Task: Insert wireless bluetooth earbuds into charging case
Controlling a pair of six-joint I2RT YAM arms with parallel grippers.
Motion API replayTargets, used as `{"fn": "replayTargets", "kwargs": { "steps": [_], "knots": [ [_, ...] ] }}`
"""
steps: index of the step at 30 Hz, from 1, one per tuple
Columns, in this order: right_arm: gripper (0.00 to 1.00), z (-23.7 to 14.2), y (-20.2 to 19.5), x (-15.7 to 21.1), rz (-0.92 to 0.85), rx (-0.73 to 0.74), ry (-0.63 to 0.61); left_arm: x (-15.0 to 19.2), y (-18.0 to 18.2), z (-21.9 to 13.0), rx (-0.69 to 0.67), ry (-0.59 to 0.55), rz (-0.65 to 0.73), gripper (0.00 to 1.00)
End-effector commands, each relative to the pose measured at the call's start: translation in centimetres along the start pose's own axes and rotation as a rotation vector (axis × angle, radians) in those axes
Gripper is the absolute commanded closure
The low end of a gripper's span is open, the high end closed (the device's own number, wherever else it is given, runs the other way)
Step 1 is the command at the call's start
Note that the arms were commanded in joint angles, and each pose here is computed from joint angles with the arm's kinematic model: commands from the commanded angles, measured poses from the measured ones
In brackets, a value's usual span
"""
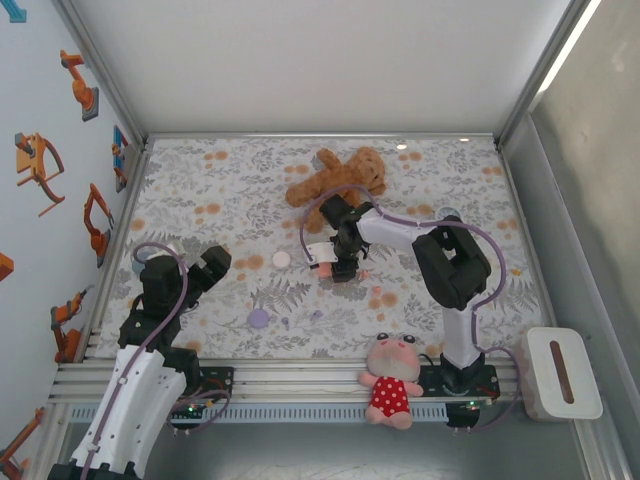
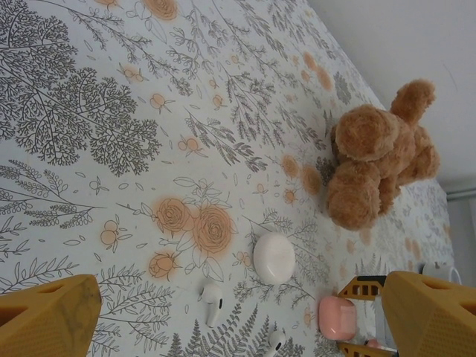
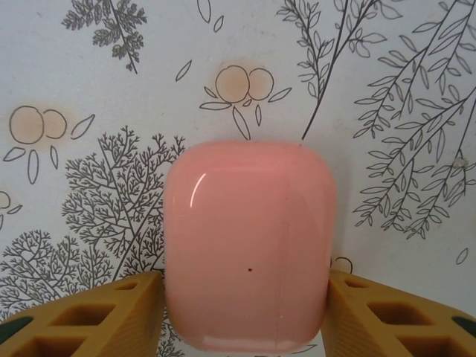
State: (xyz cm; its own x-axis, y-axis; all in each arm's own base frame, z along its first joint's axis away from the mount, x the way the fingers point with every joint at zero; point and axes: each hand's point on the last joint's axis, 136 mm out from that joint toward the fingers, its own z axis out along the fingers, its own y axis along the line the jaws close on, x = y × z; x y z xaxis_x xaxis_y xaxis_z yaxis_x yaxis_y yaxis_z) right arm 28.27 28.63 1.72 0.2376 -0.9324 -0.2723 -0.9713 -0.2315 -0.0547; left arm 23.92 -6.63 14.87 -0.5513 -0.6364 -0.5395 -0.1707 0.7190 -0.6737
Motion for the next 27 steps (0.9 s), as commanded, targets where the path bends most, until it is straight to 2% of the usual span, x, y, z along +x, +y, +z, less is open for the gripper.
{"fn": "replayTargets", "kwargs": {
  "steps": [1, 6, 13, 19, 27],
  "knots": [
    [0.51, 0.4, -0.9, -0.7, 0.003, 0.015, -0.011, -0.7, -0.9, -0.7, 0.016, -0.020, 0.027, 0.04],
    [0.57, -0.2, -0.9, -1.4, 0.015, 0.019, -0.039, -0.8, -0.8, -0.9, 0.012, -0.024, 0.032, 0.04],
    [0.57, -2.1, -1.5, -2.5, 0.014, 0.090, -0.100, -0.7, -1.6, -1.0, 0.050, -0.015, 0.039, 0.04],
    [0.56, -5.5, -2.3, -3.9, 0.029, 0.214, -0.182, -0.4, -4.9, -1.2, 0.230, 0.013, 0.072, 0.01],
    [0.56, -11.7, -2.2, -5.9, 0.063, 0.387, -0.338, 0.4, -10.5, -1.6, 0.495, 0.133, 0.074, 0.13]
  ]
}}
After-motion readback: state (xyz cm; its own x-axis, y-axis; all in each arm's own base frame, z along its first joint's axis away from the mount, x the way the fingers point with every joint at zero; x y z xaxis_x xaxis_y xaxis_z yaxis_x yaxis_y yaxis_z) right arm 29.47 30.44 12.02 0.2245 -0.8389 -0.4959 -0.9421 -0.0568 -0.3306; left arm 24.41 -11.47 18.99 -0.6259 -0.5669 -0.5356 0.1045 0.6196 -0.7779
